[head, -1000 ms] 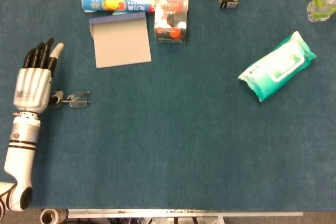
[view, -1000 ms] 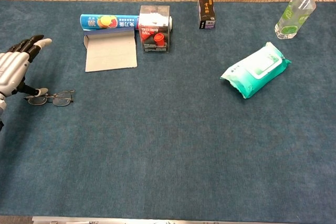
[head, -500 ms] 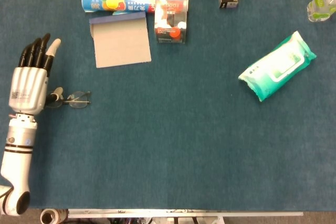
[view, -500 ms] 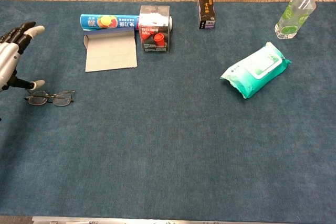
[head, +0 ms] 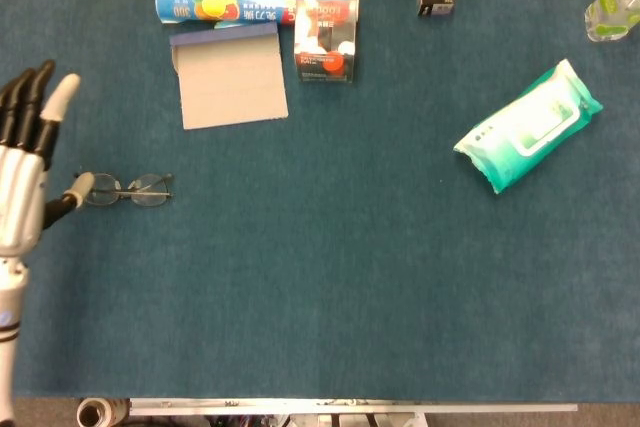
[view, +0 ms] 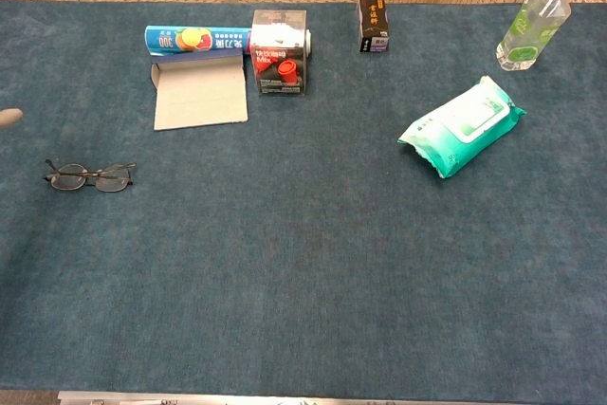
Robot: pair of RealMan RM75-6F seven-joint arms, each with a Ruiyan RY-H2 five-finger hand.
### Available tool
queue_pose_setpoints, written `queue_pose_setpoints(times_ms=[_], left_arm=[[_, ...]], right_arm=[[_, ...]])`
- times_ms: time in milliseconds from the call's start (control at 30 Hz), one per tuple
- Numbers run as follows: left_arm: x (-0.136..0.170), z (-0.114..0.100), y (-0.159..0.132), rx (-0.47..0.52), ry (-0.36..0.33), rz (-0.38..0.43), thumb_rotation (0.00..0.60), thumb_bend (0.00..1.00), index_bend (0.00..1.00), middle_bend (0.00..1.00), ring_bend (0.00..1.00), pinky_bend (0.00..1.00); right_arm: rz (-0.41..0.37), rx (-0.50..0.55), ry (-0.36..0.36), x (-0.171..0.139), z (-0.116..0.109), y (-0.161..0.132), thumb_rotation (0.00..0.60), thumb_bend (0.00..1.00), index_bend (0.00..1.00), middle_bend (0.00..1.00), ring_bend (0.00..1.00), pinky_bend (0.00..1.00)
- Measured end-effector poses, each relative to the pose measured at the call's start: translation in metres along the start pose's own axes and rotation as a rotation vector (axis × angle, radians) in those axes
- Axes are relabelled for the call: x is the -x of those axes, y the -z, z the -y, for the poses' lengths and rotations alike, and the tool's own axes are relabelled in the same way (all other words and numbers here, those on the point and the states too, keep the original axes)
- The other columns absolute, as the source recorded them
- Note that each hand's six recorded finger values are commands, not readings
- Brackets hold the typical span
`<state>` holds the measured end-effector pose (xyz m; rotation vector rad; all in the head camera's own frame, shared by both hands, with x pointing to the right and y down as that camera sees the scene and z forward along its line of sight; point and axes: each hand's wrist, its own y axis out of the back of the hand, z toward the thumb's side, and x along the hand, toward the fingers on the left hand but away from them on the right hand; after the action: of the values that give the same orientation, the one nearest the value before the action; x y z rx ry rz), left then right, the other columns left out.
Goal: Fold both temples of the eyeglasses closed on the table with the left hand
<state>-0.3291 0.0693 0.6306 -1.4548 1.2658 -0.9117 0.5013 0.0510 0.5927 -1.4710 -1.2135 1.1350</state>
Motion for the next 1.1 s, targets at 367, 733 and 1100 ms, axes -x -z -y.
queue_pose_setpoints(times_ms=[367,733,1100], left_arm=[[0.033,-0.050,0.017,-0.059,0.010,-0.020,0.600,0.10,0.00,0.00,0.00,0.09],[0.052,-0.045,0.038,-0.099,0.138,-0.127,0.600,0.10,0.00,0.00,0.00,0.09],[0.055,-0.037,0.064,-0.077,0.155,-0.215,0.600,0.10,0.00,0.00,0.00,0.09]], right_arm=[[0.005,-0.016,-0.011,0.002,0.005,-0.001,0.600,0.28,0.68,0.54,0.32,0.25],[0.000,-0.018,-0.009,0.001,0.005,-0.004,0.600,0.28,0.68,0.54,0.32,0.25],[-0.013,-0.022,-0.018,-0.001,0.007,-0.008,0.600,0.28,0.68,0.54,0.32,0.25]])
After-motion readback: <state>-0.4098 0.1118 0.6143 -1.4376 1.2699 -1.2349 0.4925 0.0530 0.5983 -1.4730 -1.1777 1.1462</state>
